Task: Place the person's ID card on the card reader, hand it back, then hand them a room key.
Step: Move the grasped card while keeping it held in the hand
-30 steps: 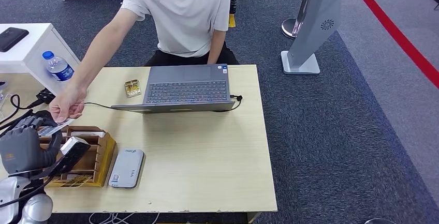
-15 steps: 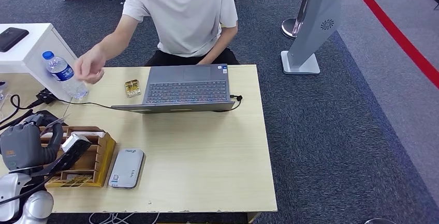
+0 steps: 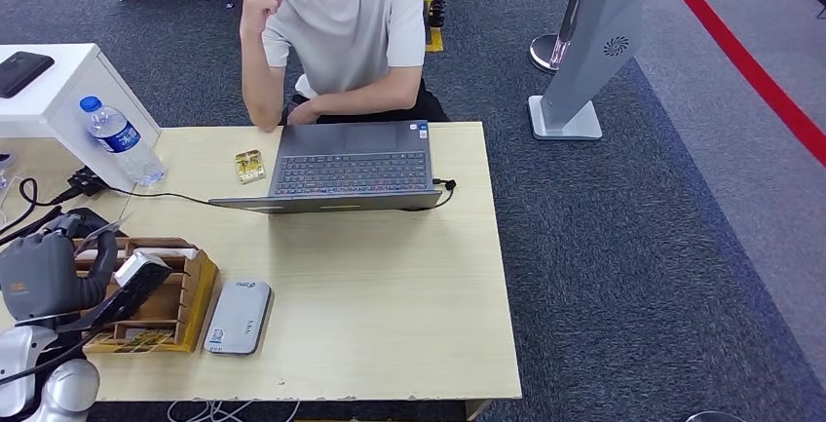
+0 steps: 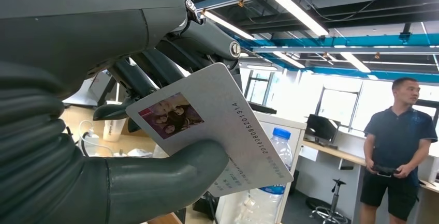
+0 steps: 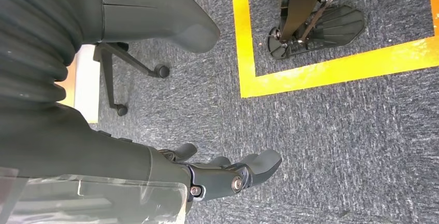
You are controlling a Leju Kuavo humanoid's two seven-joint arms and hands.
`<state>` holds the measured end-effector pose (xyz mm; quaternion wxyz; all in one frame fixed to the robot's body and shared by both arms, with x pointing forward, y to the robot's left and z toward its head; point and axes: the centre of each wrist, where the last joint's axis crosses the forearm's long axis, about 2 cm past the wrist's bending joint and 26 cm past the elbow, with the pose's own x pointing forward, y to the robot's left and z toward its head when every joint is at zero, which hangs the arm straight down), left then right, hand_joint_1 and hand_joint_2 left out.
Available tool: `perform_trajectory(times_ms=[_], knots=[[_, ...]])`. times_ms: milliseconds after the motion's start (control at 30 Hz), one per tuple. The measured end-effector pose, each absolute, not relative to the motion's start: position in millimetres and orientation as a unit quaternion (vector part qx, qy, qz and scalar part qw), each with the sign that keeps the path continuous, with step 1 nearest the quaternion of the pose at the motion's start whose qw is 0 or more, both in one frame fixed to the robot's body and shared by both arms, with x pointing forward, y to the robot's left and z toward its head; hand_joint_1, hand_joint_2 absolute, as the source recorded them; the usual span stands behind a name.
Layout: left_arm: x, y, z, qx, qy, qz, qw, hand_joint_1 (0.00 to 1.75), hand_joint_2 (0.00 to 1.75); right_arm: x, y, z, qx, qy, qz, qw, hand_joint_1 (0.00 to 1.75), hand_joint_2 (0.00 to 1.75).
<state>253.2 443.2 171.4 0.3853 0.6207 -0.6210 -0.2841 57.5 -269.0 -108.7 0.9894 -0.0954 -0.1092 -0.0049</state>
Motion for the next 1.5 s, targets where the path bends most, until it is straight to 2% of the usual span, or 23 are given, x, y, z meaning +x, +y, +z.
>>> perform_trajectory(times_ms=[433,600,767,967,1133,1500], knots=[[251,445,172,0.636,-0.612,-0.291,0.368,1.75,1.75,57,-269,-109,-0.096,-0.108,-0.004,0.990,0.00,1.75],[232,441,161,0.656,-0.594,-0.325,0.334,1.75,1.75,56,-269,-109,-0.097,-0.105,-0.008,0.990,0.00,1.75],[212,427,150,0.661,-0.579,-0.377,0.291,1.75,1.75,56,-270,-109,-0.097,-0.101,-0.014,0.990,0.00,1.75],[210,400,140,0.649,-0.577,-0.424,0.259,1.75,1.75,56,-269,-109,-0.096,-0.105,-0.014,0.990,0.00,1.75],[212,383,136,0.636,-0.589,-0.430,0.253,1.75,1.75,56,-269,-109,-0.096,-0.106,-0.015,0.990,0.00,1.75],[214,375,133,0.630,-0.592,-0.435,0.252,1.75,1.75,56,-268,-109,-0.096,-0.102,-0.018,0.990,0.00,1.75]])
